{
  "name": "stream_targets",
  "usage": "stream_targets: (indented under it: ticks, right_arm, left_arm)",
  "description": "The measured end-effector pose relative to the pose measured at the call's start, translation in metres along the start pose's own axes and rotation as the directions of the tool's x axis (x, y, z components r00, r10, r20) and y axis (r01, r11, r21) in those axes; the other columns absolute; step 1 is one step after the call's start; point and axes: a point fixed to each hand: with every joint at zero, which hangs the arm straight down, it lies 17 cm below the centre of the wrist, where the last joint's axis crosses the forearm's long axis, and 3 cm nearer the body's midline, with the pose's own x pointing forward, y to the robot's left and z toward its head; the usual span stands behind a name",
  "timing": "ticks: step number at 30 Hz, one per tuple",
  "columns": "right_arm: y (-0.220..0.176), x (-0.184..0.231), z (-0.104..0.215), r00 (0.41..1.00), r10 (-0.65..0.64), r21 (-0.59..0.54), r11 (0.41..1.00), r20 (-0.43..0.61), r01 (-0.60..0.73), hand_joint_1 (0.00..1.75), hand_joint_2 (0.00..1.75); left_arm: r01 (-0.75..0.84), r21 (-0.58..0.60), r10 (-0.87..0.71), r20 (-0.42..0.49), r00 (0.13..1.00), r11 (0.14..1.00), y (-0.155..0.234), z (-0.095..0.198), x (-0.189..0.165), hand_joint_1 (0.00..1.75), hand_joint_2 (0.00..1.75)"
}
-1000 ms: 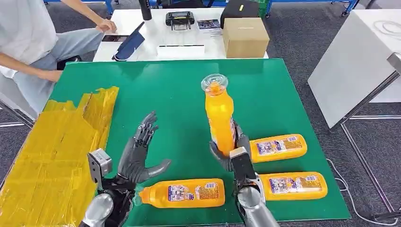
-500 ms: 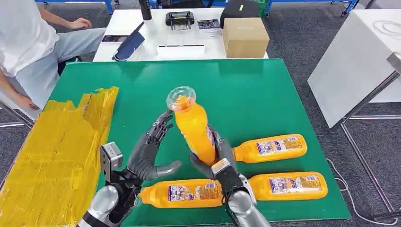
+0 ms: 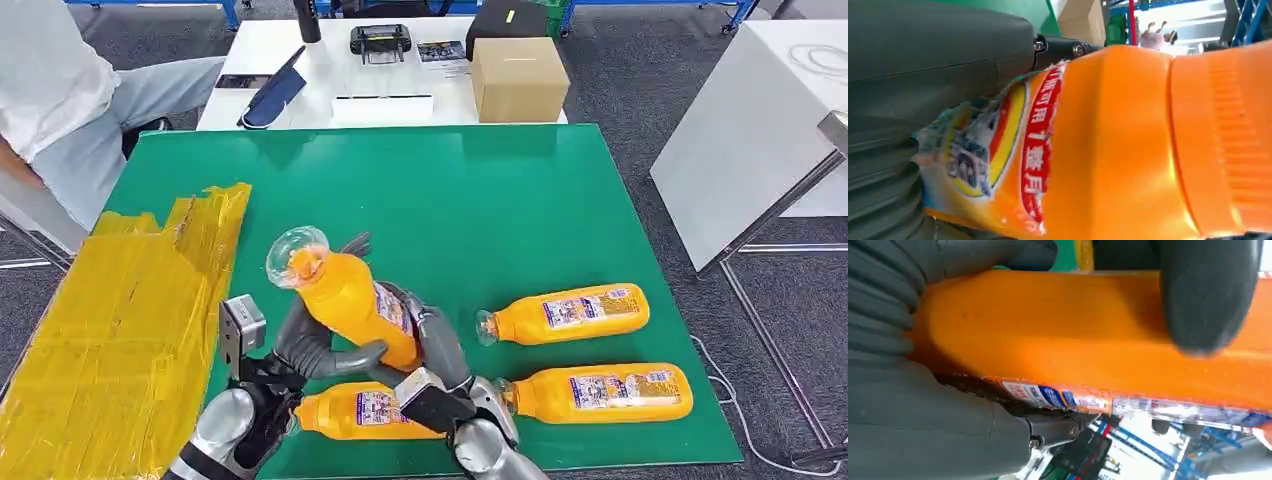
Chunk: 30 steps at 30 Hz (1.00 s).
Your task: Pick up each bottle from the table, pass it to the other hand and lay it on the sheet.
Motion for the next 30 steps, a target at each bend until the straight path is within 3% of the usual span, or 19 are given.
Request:
stream_targets:
  ticks: [1,2,19,20,21,22,30]
  right_arm:
    - [0.003,0.0,0.0,1.0,0.002,0.007,1.0,-0.001,-0.002,1.75,1.75]
    - [0.004,0.0,0.0,1.0,0.005,0.012,1.0,-0.002,-0.005,1.75,1.75]
    - [0.013,-0.006,-0.002,1.0,0.018,0.031,0.999,-0.016,-0.018,1.75,1.75]
    - [0.012,-0.006,-0.002,1.0,0.02,0.029,0.999,-0.016,-0.02,1.2,1.75]
    - [0.012,-0.006,-0.002,1.0,0.022,0.027,0.999,-0.016,-0.021,0.28,1.75]
    - [0.011,-0.006,-0.003,1.0,0.024,0.023,0.999,-0.017,-0.023,0.0,1.75]
    - [-0.005,-0.011,-0.001,1.0,0.015,-0.042,0.999,-0.026,-0.016,0.0,1.75]
  left_arm:
    - [-0.005,0.004,0.005,-0.001,1.0,1.0,0.001,0.0,0.0,0.38,1.75]
    - [-0.008,0.006,0.008,-0.001,1.0,1.0,0.001,0.0,-0.001,1.75,1.75]
    - [-0.063,0.093,0.062,0.015,0.998,0.994,0.016,0.001,0.001,1.75,1.75]
    - [-0.063,0.094,0.061,0.015,0.998,0.994,0.017,0.001,0.001,1.75,1.75]
    - [-0.062,0.095,0.061,0.015,0.998,0.994,0.017,0.001,0.001,1.75,1.75]
    - [-0.058,0.096,0.057,0.019,0.998,0.994,0.017,0.001,0.002,1.75,1.75]
    - [0.06,0.159,-0.073,0.078,0.994,0.985,0.037,-0.001,0.019,1.75,1.75]
